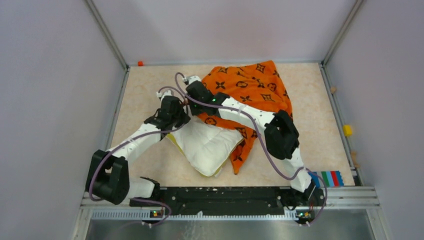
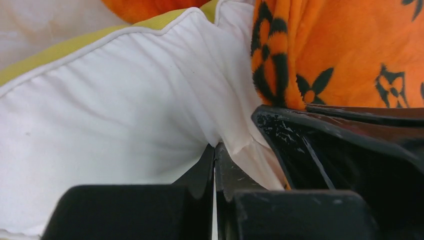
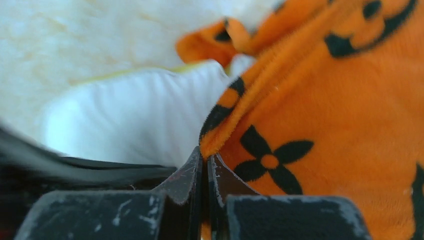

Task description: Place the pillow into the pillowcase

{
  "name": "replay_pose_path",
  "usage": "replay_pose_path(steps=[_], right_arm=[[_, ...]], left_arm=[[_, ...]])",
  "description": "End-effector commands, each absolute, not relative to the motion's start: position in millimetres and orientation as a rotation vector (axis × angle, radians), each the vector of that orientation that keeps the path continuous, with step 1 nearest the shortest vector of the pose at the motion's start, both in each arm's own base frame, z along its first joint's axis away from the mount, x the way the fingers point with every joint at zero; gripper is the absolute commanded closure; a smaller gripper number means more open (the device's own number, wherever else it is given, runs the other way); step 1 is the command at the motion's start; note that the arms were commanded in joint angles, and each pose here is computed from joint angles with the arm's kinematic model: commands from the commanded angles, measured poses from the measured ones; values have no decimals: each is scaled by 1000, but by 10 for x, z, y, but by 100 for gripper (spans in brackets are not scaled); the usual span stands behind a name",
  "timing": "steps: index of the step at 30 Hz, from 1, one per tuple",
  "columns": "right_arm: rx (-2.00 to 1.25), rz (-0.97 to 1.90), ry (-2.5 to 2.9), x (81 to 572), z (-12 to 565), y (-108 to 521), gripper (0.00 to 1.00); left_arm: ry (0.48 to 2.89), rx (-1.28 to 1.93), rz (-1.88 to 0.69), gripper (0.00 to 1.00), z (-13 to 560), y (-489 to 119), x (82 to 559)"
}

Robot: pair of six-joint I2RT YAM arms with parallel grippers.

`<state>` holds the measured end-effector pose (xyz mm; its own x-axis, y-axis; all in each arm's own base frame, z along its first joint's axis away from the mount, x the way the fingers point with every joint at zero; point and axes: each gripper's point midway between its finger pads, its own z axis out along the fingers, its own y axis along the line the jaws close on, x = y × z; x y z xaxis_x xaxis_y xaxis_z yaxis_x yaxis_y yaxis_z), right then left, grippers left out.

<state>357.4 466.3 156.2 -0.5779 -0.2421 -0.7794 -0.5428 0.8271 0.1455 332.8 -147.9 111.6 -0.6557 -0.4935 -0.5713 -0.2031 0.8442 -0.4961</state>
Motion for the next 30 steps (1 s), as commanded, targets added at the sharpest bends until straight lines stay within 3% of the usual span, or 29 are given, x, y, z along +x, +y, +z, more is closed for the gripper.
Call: replay_pose_path(steps=[1, 4, 6, 11, 13, 14, 16, 18, 24, 30], right_arm=[[-459, 620, 2193, 3687, 1880, 4422, 89], [-474, 530, 2126, 3707, 2205, 4199, 44], [-465, 446, 2093, 3714, 2412, 3984, 30], [-439, 258, 2114, 3542, 2462, 3399, 26], [-428, 219, 2143, 3403, 2337, 3192, 26], [-420, 187, 2171, 3337, 2192, 3081, 26], [-417, 138, 2218, 3215, 1896, 2902, 26], [-435, 116, 2251, 3118, 1639, 2801, 26], [-460, 51, 2279, 3111, 1265, 2733, 27], [-373, -66, 2236, 3179, 1314, 2516, 28]], left_arm=[[2118, -577, -579, 100, 1463, -1513, 3791], [2147, -574, -583, 100, 1319, -1518, 3877], [2159, -572, -577, 100, 1282, -1513, 3934], [2177, -482, -554, 98, 1361, -1531, 4037], [2205, -421, -541, 86, 1431, -1541, 4020], [2219, -368, -553, 74, 1494, -1574, 3990], [2255, -309, -555, 33, 1587, -1580, 3877], [2300, -273, -537, 4, 1612, -1542, 3695], [2388, -295, -451, 1, 1464, -1242, 2970], [2486, -380, -522, 1, 1049, -1243, 2449]])
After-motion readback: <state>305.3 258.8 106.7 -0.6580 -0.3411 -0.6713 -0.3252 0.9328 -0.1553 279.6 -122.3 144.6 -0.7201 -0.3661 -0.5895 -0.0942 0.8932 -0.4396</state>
